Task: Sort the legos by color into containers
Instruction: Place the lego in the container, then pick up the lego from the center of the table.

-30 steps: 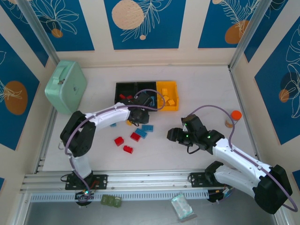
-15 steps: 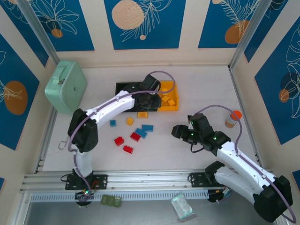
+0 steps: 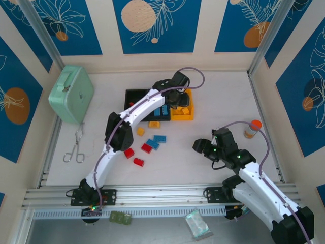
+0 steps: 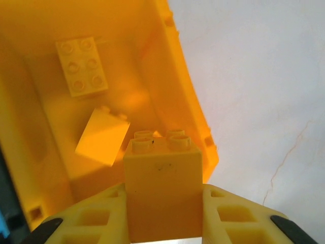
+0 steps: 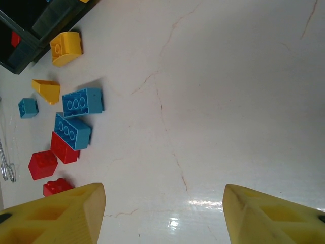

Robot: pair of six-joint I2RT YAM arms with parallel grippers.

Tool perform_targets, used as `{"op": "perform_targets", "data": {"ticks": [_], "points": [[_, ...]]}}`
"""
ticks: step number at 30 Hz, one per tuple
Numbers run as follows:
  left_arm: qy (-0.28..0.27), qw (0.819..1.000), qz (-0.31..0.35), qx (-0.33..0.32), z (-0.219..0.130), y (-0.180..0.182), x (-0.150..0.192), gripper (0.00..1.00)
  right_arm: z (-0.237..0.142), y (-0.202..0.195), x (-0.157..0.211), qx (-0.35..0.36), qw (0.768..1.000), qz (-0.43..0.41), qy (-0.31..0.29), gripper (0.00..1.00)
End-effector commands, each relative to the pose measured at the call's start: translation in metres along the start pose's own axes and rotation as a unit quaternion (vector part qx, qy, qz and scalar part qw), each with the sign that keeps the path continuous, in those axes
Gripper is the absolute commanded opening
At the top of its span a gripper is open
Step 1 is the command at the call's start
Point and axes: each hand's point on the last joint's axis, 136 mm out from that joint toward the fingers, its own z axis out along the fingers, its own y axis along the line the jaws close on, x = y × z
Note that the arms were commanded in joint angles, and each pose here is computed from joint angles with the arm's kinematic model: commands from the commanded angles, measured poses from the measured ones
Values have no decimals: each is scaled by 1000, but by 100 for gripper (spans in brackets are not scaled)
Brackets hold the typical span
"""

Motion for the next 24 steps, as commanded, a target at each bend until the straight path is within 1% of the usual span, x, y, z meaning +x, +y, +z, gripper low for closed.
{"op": "perform_targets", "data": {"ticks": [1,7,11,13,15,17,20,24], "points": [[-3,1000,10,-4,10,-1,-4,30,-1,-3,6,-1,1000,7,11,63],[-21,1000,1,-8,33,7,-14,32,-6,-7,8,0,1000,11,6,63],[-32,999,-6,-2,38,10,-21,33,-9,-10,8,-2,1000,15,2,63],[-35,999,-6,-1,40,10,-23,35,-9,-12,9,-2,1000,16,3,63],[-38,999,-5,2,38,8,-25,41,-8,-12,9,-3,1000,18,3,63],[-39,999,-3,2,34,7,-26,42,-7,-12,9,-5,1000,19,3,63],[-41,999,0,1,25,5,-28,52,-6,-11,9,-9,1000,21,3,63],[-43,999,4,6,9,-2,-29,54,-5,-9,7,-12,1000,21,3,63]]}}
